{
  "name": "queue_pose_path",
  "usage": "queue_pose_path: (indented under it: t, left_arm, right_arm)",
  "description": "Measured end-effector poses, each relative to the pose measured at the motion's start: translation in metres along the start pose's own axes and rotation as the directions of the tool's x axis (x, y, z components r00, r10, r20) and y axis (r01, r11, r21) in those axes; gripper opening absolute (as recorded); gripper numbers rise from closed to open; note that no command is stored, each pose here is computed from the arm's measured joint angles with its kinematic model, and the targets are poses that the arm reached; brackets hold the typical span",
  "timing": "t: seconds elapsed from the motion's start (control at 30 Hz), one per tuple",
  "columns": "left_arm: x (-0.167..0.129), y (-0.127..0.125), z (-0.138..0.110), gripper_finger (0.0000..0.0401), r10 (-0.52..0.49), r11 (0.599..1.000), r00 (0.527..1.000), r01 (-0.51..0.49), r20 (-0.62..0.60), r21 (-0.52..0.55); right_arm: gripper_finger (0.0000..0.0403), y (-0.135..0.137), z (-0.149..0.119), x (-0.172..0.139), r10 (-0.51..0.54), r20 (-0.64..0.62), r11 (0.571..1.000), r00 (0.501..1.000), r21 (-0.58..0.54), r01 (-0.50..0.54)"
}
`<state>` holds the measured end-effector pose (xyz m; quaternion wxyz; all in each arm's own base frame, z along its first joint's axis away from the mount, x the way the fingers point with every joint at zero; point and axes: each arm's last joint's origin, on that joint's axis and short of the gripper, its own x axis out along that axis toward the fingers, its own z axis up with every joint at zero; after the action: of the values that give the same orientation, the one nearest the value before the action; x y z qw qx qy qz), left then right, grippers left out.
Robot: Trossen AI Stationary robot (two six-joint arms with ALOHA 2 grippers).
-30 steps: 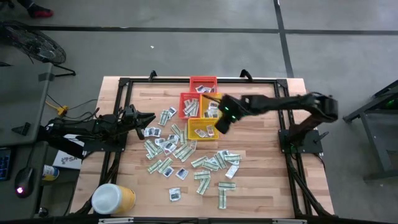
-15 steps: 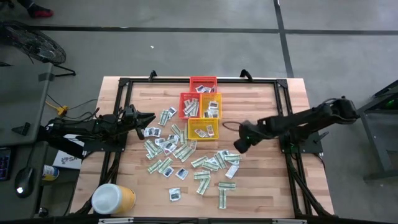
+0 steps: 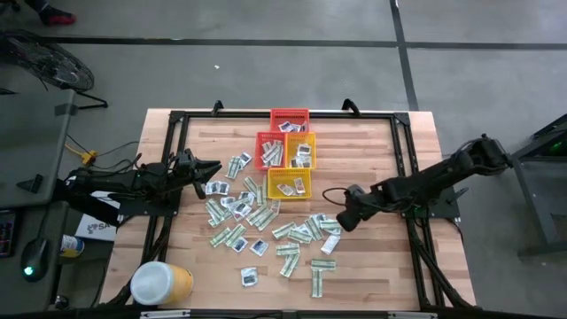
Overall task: Pick & Place First Aid Supplies
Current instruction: Put the bandage into the bottom orange bin
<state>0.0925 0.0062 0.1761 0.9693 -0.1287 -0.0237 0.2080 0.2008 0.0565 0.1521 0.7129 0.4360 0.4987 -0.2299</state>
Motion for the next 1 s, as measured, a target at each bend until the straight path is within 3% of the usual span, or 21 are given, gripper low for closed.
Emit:
queue_pose_path:
  t: [0.27, 0.43, 0.7, 1.0]
  left_arm:
    - [0.0, 0.0, 0.0, 0.0073, 0.0, 1.0, 1.0, 0.0, 0.0, 0.0]
    - [0.0, 0.0, 0.0, 0.0073, 0.0, 1.0, 1.0, 0.0, 0.0, 0.0]
    - [0.0, 0.0, 0.0, 0.0073, 0.0, 1.0, 1.0, 0.0, 0.0, 0.0]
    - [0.0, 0.0, 0.0, 0.0073, 0.0, 1.0, 1.0, 0.0, 0.0, 0.0]
  right_arm:
    - [0.0188, -0.005, -0.006, 0.008, 0.055, -0.004, 0.998, 0.998, 0.007, -0.055]
    - [0.0199, -0.002, -0.007, 0.016, 0.064, -0.036, 0.998, 0.997, 0.001, -0.064]
    - [0.0174, 0.0, -0.006, 0.028, 0.065, -0.055, 0.998, 0.996, 0.0, -0.065]
    - [0.0108, 0.0, -0.005, 0.028, 0.063, -0.055, 0.998, 0.997, -0.007, -0.064]
